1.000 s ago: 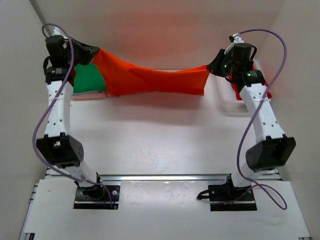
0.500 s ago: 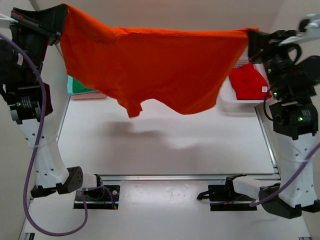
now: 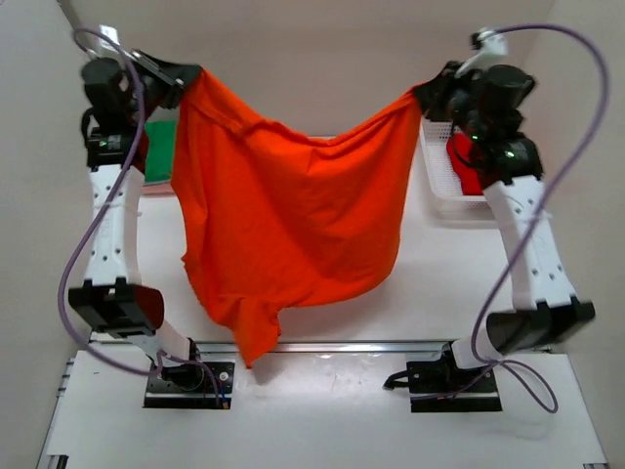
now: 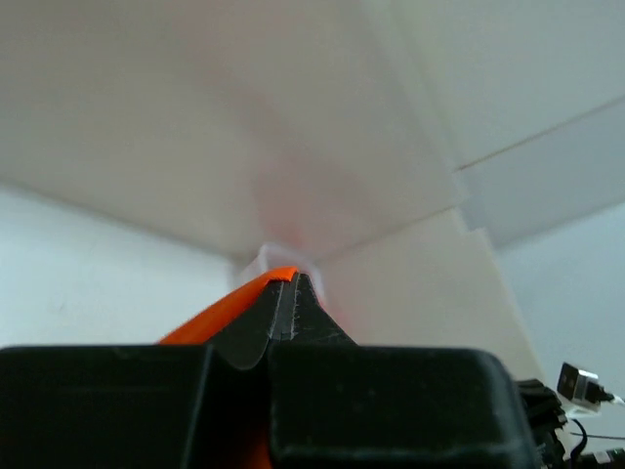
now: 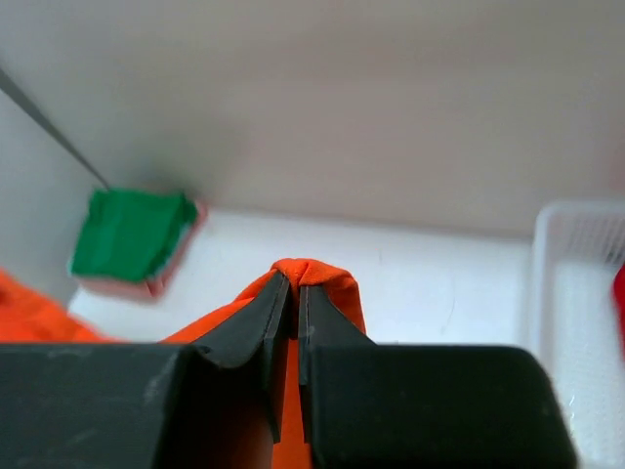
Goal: Fold and stack the t-shirts
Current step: Flatten out the tshirt, then fold the flattened tshirt in 1/3 of the way
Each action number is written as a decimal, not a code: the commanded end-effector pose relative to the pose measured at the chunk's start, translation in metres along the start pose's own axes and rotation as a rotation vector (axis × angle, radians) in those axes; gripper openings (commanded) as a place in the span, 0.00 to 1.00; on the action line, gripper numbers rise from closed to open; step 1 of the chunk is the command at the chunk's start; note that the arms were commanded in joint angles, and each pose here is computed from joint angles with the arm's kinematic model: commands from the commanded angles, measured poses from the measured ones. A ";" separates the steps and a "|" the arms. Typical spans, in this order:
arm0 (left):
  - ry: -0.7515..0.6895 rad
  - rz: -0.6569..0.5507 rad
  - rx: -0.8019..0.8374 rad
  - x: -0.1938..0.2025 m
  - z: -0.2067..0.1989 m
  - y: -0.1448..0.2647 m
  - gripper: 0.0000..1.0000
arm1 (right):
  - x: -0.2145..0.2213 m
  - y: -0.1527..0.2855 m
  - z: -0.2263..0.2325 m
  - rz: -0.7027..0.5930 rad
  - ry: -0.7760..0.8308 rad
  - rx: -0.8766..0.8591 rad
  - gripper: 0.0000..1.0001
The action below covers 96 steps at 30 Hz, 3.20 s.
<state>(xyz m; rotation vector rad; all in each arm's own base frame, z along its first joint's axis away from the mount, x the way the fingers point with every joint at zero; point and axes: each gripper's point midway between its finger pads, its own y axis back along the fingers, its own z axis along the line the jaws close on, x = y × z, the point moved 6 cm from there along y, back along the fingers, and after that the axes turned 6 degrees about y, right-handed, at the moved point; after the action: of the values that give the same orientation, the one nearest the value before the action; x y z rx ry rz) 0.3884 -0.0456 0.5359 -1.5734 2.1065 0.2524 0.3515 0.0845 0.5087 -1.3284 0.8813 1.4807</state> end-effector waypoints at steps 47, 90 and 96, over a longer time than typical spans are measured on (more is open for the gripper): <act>0.273 0.562 -0.596 0.281 0.241 0.268 0.00 | 0.357 0.203 -0.041 1.017 -0.361 0.370 0.00; 0.110 0.375 -0.771 0.217 0.283 0.133 0.00 | 0.380 0.125 -0.103 1.074 -0.556 0.458 0.00; -0.026 0.346 -0.687 0.195 0.271 0.077 0.23 | 0.373 0.108 -0.113 0.992 -0.502 0.475 0.25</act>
<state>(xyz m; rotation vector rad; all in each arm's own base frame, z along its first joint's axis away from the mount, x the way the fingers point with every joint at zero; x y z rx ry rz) 0.3161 -0.0708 0.1601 -1.4896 2.5643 1.3359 0.2667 0.0143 0.1008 0.0433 1.5517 2.0842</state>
